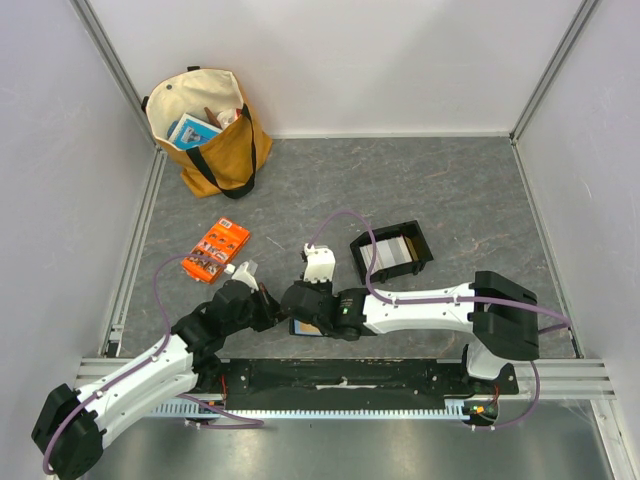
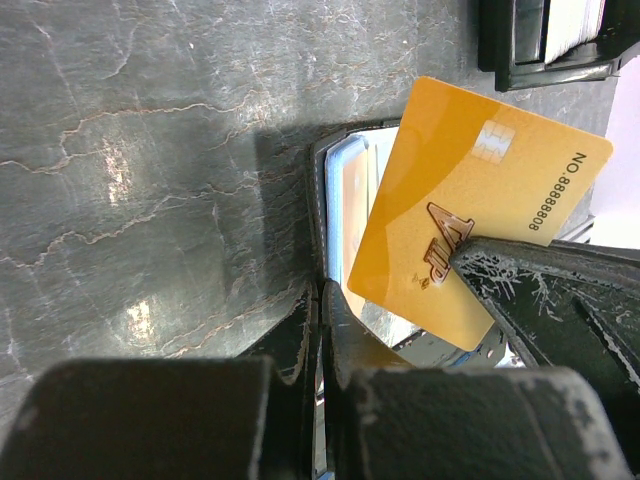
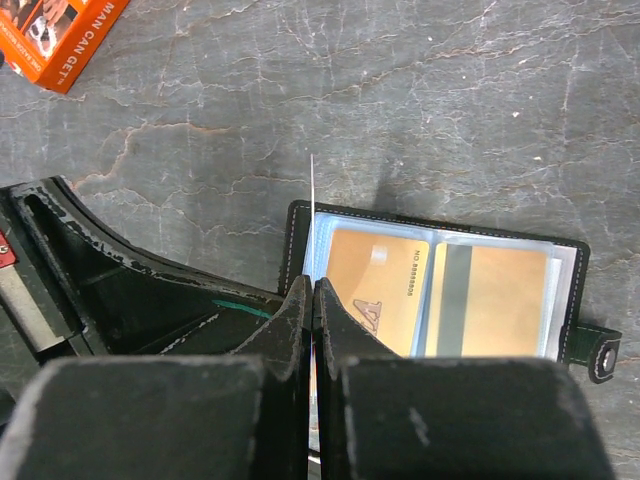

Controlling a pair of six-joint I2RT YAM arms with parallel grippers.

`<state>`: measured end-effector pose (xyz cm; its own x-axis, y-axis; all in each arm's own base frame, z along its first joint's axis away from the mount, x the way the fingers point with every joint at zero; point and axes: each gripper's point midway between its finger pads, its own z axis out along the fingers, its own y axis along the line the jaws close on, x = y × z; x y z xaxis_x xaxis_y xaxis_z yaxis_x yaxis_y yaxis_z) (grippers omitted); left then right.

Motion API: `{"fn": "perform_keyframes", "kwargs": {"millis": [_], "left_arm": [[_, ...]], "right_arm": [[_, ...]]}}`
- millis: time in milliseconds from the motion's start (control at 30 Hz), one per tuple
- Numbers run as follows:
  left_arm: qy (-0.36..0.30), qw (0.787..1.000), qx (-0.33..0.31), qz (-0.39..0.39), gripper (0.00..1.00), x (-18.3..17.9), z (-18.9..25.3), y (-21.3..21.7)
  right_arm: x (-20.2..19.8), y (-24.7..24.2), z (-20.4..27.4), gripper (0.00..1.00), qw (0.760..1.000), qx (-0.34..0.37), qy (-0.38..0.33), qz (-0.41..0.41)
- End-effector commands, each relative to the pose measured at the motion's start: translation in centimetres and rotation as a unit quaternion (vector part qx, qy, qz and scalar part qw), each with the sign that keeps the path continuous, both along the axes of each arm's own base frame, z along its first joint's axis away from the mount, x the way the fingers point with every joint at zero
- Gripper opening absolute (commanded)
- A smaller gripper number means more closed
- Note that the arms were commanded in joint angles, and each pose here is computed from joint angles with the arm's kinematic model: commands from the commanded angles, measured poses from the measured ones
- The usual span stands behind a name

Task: Put the credit cards into the card holder
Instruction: Turn over the card slot in the card holder.

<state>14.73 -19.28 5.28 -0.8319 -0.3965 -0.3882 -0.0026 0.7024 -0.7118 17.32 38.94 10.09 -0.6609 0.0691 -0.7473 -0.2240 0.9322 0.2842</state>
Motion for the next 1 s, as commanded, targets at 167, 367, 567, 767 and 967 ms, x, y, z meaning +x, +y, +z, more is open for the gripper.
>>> {"fn": "perform_keyframes", "kwargs": {"millis": [167, 367, 567, 767, 967], "left_arm": [[-0.005, 1.0, -0.02, 0.006, 0.02, 0.4, 1.1, -0.5], [-0.004, 1.0, -0.019, 0.006, 0.02, 0.4, 1.0, -0.5], [-0.005, 1.0, -0.014, 0.009, 0.02, 0.4, 0.9, -0.3], [-0.006, 1.0, -0.009, 0.012, 0.02, 0.5, 0.9, -0.2], [-0.008, 1.0, -0.006, 0.012, 0.02, 0.6, 0.9, -0.1]], "right_arm": [[0.2, 0.7, -0.5, 0.0, 1.0, 0.014, 0.004, -0.004], [0.2, 0.3, -1.0, 0.0, 1.0, 0.007, 0.007, -0.006], [0.3, -0.4, -0.6, 0.0, 1.0, 0.0, 0.001, -0.014], [0.3, -1.2, -0.3, 0.0, 1.0, -0.002, -0.002, -0.02], [0.4, -1.9, 0.1, 0.0, 1.0, -0.017, -0.007, -0.023]]}}
